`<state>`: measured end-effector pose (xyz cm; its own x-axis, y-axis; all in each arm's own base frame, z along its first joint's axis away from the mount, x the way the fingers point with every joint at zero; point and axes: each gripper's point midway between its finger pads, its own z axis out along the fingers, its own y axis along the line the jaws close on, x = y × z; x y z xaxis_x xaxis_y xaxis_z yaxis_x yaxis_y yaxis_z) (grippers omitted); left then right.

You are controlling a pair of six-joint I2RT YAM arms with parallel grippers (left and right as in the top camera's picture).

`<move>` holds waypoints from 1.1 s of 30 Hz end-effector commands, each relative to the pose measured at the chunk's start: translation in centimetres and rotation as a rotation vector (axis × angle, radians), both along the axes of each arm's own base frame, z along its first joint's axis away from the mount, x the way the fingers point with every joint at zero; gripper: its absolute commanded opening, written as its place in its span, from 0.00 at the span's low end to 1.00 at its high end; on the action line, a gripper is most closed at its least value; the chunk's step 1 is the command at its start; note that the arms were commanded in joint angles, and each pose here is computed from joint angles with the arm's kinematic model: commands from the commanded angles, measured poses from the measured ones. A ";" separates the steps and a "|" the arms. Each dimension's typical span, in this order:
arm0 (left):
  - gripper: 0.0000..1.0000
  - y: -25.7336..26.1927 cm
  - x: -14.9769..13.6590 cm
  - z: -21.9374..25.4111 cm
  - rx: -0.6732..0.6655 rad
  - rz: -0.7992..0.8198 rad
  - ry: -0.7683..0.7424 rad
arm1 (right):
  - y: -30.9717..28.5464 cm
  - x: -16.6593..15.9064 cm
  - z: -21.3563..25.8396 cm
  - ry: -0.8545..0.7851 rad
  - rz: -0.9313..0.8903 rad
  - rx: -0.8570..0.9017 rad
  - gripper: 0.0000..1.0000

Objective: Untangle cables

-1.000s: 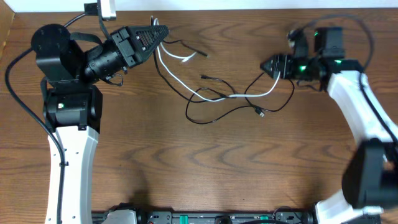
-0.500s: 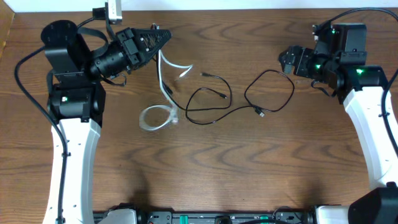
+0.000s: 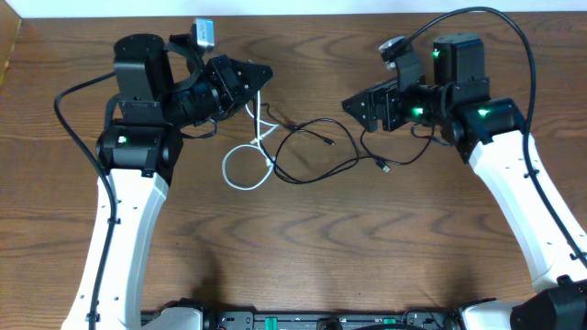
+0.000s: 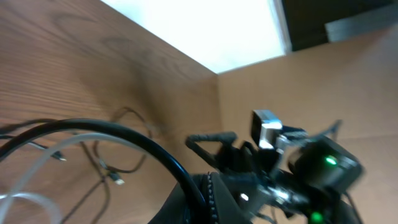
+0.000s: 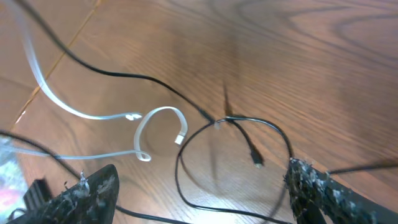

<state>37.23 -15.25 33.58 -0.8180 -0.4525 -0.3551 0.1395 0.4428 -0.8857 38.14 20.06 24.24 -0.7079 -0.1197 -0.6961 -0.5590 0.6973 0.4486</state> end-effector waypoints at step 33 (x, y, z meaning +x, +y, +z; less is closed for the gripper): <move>0.51 -4.9 0.4 -11.7 0.510 -0.230 -0.037 | -8.8 1.9 -3.4 0.185 -0.363 -0.102 0.95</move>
<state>37.15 -21.45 21.43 -0.8781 -0.0296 -0.4775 0.3164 0.7127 -0.6260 39.92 11.72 21.19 -0.8244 0.0902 -0.5588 -0.2045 0.8731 0.4426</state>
